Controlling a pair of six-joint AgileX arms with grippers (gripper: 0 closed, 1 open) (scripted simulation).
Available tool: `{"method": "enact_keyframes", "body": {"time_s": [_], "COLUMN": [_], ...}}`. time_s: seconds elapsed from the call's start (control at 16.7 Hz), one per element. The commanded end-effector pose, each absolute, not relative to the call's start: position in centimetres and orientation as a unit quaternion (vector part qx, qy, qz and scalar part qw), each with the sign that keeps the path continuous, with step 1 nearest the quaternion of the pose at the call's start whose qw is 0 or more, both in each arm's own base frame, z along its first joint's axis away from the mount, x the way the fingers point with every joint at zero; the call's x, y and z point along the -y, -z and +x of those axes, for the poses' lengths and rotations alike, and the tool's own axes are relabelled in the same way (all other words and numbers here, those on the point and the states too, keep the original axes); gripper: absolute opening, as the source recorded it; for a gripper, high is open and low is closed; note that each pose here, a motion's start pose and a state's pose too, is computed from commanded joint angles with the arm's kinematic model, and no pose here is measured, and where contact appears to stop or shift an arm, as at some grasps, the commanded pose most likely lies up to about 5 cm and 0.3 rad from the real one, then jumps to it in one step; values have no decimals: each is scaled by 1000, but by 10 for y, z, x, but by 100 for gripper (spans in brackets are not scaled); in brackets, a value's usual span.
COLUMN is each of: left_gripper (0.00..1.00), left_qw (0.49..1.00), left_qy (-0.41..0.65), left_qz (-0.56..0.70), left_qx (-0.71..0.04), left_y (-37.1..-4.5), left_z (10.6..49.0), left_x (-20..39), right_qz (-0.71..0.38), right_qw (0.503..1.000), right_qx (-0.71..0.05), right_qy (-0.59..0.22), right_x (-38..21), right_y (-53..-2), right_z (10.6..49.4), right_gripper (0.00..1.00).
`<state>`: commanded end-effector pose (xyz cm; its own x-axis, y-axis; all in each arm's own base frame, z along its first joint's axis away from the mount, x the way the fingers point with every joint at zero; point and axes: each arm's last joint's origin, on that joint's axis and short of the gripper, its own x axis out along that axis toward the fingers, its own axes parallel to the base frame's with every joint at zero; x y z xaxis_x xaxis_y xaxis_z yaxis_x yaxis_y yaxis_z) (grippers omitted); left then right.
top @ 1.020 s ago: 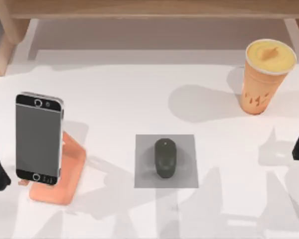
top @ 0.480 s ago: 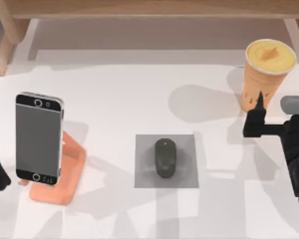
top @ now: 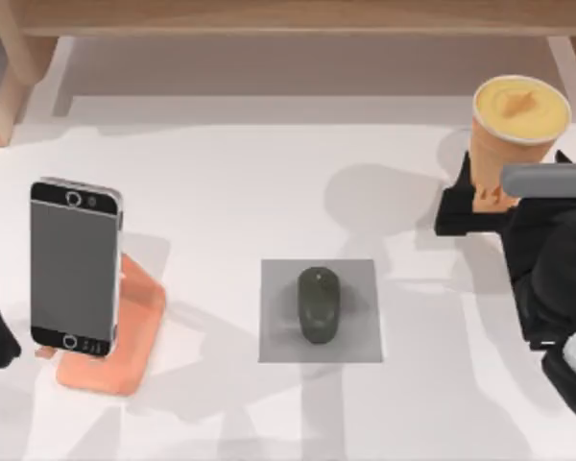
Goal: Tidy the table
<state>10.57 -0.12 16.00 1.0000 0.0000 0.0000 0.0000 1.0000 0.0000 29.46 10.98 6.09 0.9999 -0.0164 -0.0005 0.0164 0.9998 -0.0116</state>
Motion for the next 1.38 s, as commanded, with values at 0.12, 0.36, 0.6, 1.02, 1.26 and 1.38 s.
{"method": "enact_keyframes", "body": {"time_s": [0.12,0.36,0.6,1.02,1.26,1.38], "left_gripper": [100,100,100,100,100,100], "left_qw": [1000,1000,1000,1000,1000,1000], "left_qy": [0,0,0,0,0,0], "left_qz": [0,0,0,0,0,0], "left_qx": [0,0,0,0,0,0], "left_y": [-160,-160,-160,-160,-160,-160], "left_z": [106,106,106,106,106,106], "left_x": [1,1,1,1,1,1], "right_qz": [-6,-6,-6,-6,-6,-6], "right_qw": [1000,1000,1000,1000,1000,1000], "right_qx": [0,0,1,0,0,0], "right_qy": [8,7,8,8,8,8], "right_x": [-110,-111,-110,-109,-109,-109], "right_y": [-61,-61,-61,-61,-61,-61], "right_z": [295,295,315,325,325,325], "right_gripper": [100,100,100,92,62,47]}}
